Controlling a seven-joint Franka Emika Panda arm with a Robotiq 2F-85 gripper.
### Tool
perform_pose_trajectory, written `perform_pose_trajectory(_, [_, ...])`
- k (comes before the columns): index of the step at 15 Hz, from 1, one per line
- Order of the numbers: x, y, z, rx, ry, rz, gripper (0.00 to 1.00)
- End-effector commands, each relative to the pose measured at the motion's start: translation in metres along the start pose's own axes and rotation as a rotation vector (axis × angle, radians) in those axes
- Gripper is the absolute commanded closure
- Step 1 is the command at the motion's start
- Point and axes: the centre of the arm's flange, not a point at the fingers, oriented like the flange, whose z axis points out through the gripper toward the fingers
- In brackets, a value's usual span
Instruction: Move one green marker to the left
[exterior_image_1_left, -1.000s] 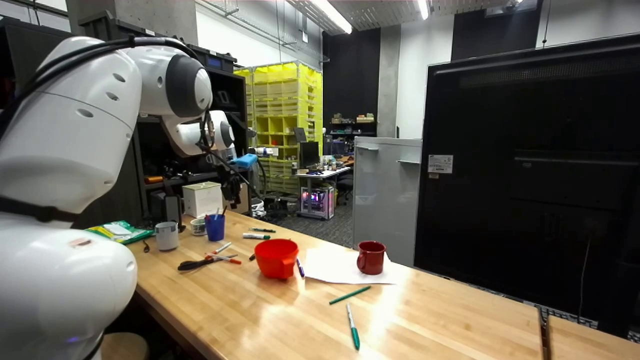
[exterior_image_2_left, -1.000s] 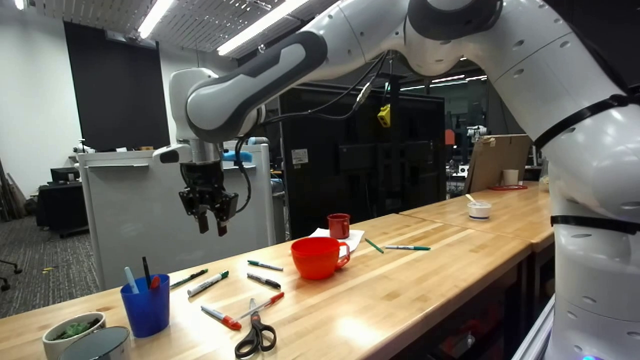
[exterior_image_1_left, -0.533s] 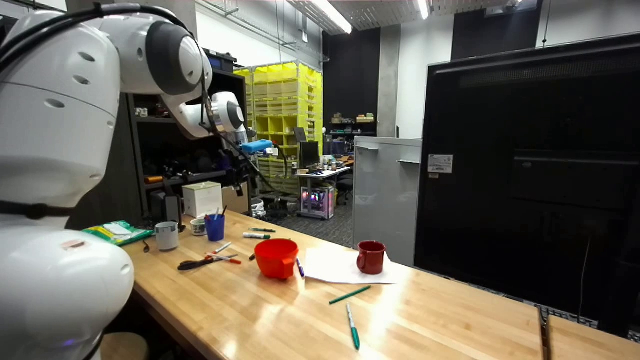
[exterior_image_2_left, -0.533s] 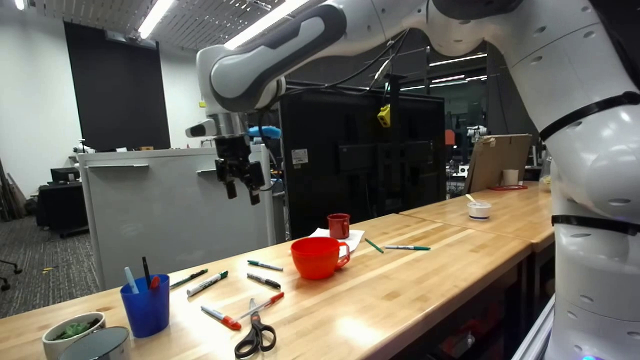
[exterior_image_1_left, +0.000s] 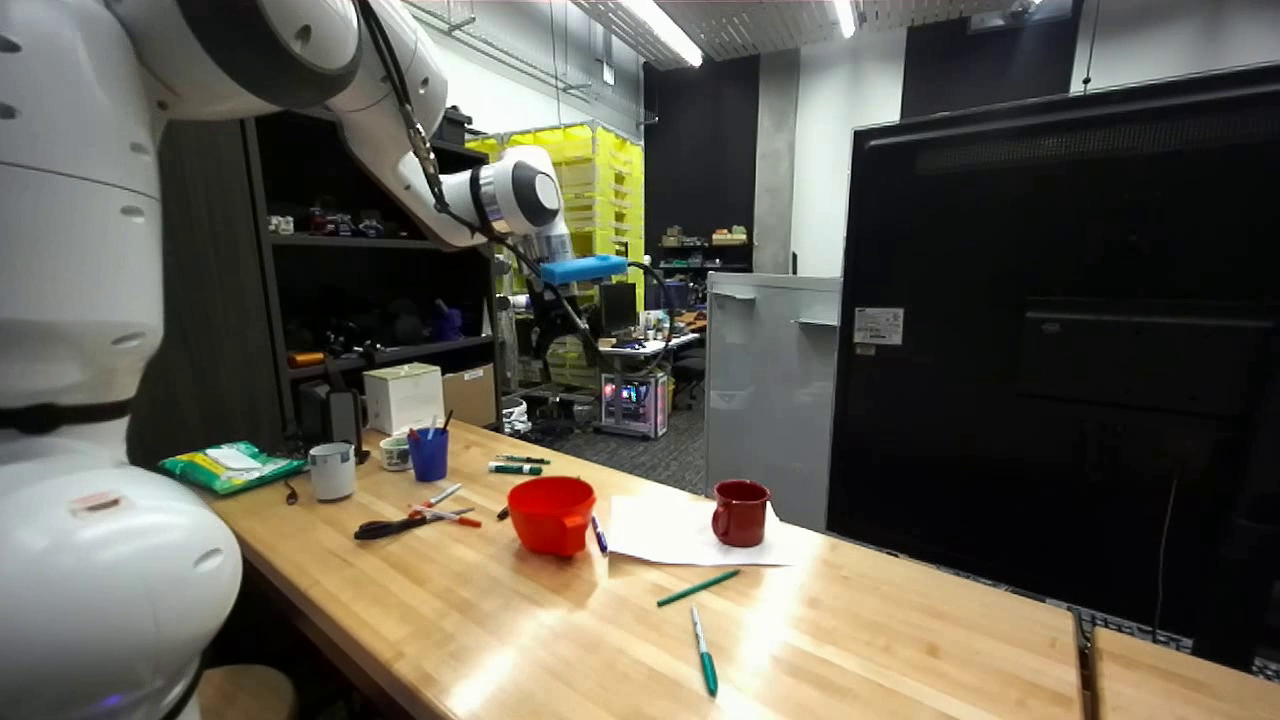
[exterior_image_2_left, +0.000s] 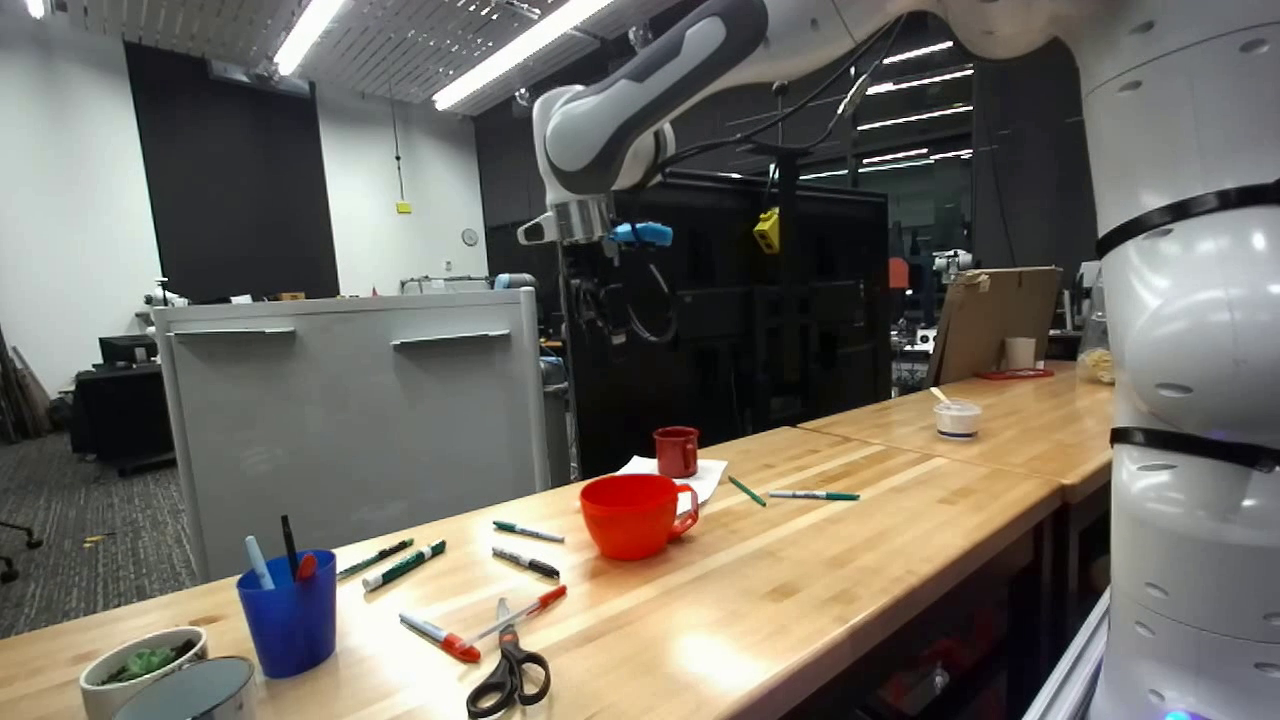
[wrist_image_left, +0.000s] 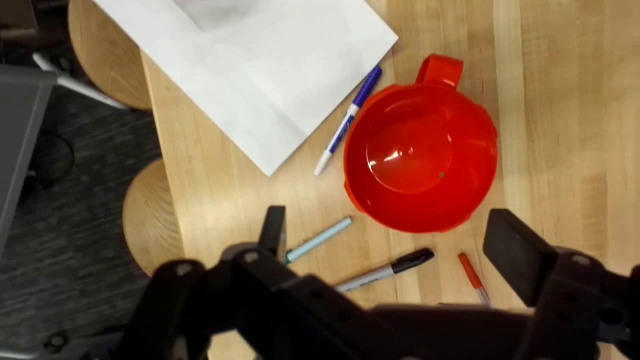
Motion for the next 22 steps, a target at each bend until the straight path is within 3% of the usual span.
perform_pose_trajectory(1, [-0.031,-0.004,-0.002,0.008,0.004,0.204,0.00])
perform_pose_trajectory(2, [-0.023,0.006,0.002,0.004,-0.007,0.112,0.00])
perform_pose_trajectory(10, [-0.023,0.006,0.006,0.010,-0.009,0.114,0.00])
perform_pose_trajectory(14, [-0.013,-0.001,0.013,0.124,0.092,0.054,0.00])
perform_pose_trajectory(17, [-0.001,-0.008,0.022,0.140,0.161,0.205,0.00])
perform_pose_trajectory(22, [0.009,-0.002,0.039,-0.002,0.206,0.473,0.00])
